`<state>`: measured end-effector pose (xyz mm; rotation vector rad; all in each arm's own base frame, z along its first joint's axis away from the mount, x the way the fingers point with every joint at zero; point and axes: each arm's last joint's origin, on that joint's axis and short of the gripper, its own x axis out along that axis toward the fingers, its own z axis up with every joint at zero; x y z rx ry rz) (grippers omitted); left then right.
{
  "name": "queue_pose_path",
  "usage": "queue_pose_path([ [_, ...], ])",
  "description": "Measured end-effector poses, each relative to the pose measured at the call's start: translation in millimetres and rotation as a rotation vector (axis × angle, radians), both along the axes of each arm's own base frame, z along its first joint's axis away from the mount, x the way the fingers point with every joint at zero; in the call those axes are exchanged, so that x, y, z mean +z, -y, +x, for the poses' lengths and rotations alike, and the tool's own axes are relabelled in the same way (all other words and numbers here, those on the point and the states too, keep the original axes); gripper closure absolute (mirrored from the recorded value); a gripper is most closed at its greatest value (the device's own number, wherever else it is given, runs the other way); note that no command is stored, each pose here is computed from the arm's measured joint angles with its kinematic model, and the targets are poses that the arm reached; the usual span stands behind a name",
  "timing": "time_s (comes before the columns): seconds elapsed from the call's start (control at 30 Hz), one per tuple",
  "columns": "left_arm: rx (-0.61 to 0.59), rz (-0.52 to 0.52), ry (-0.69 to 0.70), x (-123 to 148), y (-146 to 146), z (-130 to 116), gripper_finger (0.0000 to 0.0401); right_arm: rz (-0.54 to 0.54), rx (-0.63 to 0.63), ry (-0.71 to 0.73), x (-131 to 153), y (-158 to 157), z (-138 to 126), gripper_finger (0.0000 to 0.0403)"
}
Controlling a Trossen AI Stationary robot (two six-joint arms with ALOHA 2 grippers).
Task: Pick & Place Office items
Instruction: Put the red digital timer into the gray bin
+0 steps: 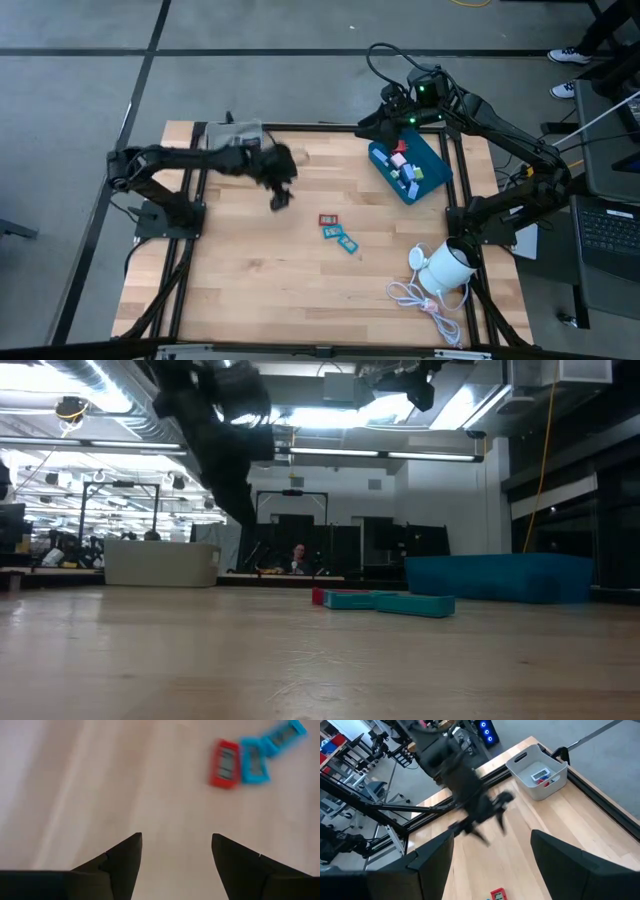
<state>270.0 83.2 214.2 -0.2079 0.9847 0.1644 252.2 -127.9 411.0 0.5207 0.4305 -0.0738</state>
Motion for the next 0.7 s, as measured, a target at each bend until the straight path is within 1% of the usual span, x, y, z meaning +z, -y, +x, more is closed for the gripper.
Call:
queue_pose_path([
  [0.13, -0.107, 0.064, -0.021, -8.3, 46.2, 16.8, 0.0160, 0.001, 0.007, 0.002, 0.1, -0.2, 0.0, 0.0132],
  [0.2, -0.141, 0.060, -0.004, -13.2, 61.7, 24.5, 0.0154, 0.001, 0.007, 0.002, 0.1, -0.2, 0.0, 0.0132],
  [0.27, -0.144, 0.044, 0.006, -20.0, 71.1, 31.4, 0.0146, 0.001, 0.007, 0.002, 0.1, -0.2, 0.0, 0.0132],
  [0.33, -0.121, 0.024, 0.008, -29.1, 73.9, 38.2, 0.0137, 0.001, 0.007, 0.002, 0.1, -0.2, 0.0, 0.0132],
  [0.47, -0.061, 0.006, -0.018, -51.0, 70.7, 48.8, 0.0120, 0.004, 0.007, 0.002, 0.1, -0.2, 0.0, 0.0132],
  [0.6, -0.033, 0.038, -0.041, -64.1, 64.8, 63.7, 0.0120, 0.021, 0.009, 0.002, 0.1, -2.3, 1.0, 0.0132],
  [0.7, -0.057, 0.061, -0.044, -67.1, 58.4, 78.5, 0.0126, 0.021, 0.024, 0.001, 0.1, -6.0, 2.9, 0.0132],
])
